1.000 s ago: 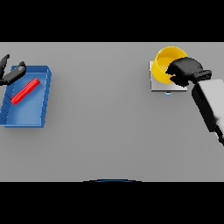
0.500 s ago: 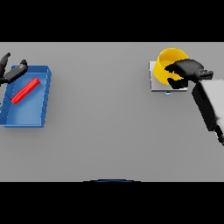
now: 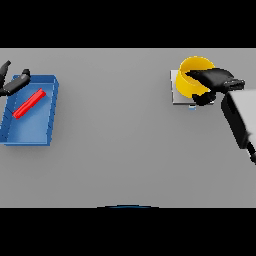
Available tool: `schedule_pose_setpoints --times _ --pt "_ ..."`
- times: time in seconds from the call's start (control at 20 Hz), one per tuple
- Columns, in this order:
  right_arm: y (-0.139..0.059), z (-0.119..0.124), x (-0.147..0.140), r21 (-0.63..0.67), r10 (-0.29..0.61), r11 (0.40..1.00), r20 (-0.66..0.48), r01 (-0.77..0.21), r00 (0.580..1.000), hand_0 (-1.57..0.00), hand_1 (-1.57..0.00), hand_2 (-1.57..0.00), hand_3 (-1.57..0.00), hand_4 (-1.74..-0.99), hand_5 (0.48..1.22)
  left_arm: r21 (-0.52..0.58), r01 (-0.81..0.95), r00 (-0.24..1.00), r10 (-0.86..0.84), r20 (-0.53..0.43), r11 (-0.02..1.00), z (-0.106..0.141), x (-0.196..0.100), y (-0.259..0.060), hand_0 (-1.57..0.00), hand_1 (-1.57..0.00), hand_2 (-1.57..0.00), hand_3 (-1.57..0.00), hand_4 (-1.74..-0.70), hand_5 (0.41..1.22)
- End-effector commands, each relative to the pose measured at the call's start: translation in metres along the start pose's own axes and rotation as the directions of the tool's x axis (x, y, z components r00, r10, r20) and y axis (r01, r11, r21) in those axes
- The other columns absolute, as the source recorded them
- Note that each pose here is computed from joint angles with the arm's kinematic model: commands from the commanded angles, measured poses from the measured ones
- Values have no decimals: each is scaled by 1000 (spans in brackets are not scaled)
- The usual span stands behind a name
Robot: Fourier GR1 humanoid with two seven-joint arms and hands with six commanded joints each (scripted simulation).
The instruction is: Pick up the red beaker and tilt it to pour out 1 green nut into yellow bowl. Pick up the yellow bowl and place it on the metallic measuring scale.
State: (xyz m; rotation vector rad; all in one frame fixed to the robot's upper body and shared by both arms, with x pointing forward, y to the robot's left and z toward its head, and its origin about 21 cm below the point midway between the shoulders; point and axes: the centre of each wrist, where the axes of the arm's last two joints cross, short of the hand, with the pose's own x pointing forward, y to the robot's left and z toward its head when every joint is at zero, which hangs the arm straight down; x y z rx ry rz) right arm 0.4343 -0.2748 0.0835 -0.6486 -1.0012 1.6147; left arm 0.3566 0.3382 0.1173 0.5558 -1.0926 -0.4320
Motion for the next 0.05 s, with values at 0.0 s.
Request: schedule_pose_setpoints --times 0.0 --pt "0 -1 3 -1 -4 1000 -6 4 1000 -64 -63 -50 -42 -1390 779 -1 -5 1000 5 11 1000 2 1 0 1 1 1 1 -833 760"
